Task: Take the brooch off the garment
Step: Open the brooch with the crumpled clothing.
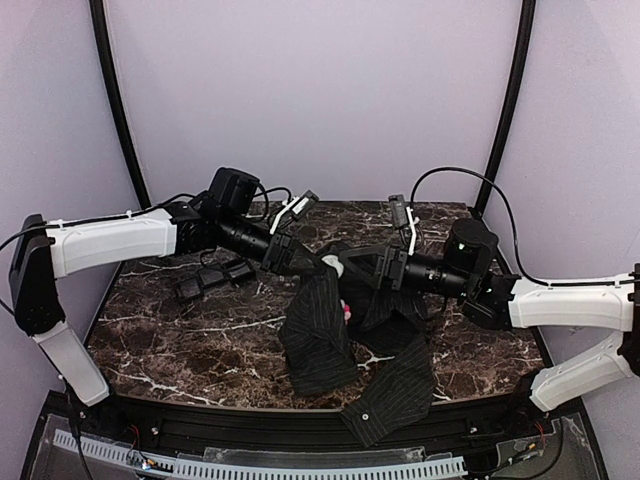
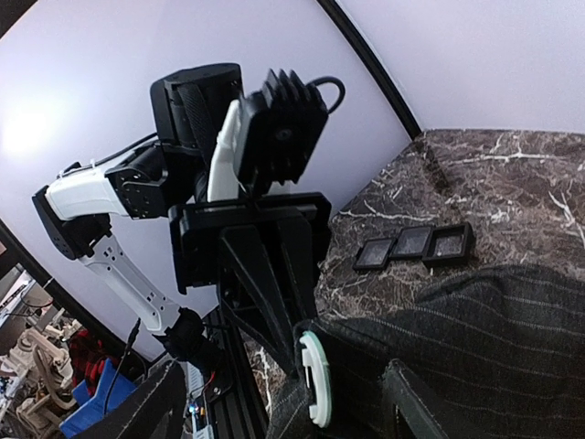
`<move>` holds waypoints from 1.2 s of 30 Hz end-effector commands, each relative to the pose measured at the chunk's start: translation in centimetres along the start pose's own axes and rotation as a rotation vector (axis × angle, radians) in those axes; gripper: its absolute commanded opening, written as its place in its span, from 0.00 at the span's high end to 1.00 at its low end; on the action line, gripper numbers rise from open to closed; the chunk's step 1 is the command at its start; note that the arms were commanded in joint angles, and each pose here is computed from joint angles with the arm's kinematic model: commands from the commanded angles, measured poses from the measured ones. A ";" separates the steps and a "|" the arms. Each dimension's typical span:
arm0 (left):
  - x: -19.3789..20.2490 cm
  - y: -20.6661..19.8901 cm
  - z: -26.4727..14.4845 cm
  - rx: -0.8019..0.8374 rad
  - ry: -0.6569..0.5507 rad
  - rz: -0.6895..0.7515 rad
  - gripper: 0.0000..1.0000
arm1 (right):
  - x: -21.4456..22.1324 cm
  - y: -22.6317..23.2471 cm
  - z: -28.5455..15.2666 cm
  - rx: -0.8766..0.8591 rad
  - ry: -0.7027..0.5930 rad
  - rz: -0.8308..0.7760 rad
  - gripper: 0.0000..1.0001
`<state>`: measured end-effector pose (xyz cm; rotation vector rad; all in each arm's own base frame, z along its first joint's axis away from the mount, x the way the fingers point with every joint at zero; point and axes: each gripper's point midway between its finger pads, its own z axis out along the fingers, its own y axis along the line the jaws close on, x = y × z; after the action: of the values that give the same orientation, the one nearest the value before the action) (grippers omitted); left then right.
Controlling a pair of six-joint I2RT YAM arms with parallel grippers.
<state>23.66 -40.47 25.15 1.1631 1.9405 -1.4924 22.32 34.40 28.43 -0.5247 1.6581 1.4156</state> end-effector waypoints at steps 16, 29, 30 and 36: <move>-1.2 -2.3 -1.3 0.020 -0.032 0.072 0.99 | 1.9 0.3 1.4 -0.100 0.093 0.049 0.48; -1.4 -2.9 -1.5 0.039 -0.040 0.085 0.99 | 1.9 0.0 1.7 -0.113 0.067 0.087 0.71; -1.4 -2.9 -1.5 0.039 -0.041 0.086 0.99 | 1.9 0.0 1.8 -0.112 0.067 0.088 0.73; -1.4 -3.0 -1.6 0.041 -0.043 0.090 0.99 | 2.1 -0.2 1.8 -0.113 0.067 0.098 0.83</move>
<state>23.24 -40.16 25.62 1.1881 1.9164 -1.4841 21.73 36.51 25.72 -0.5671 1.7311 1.5708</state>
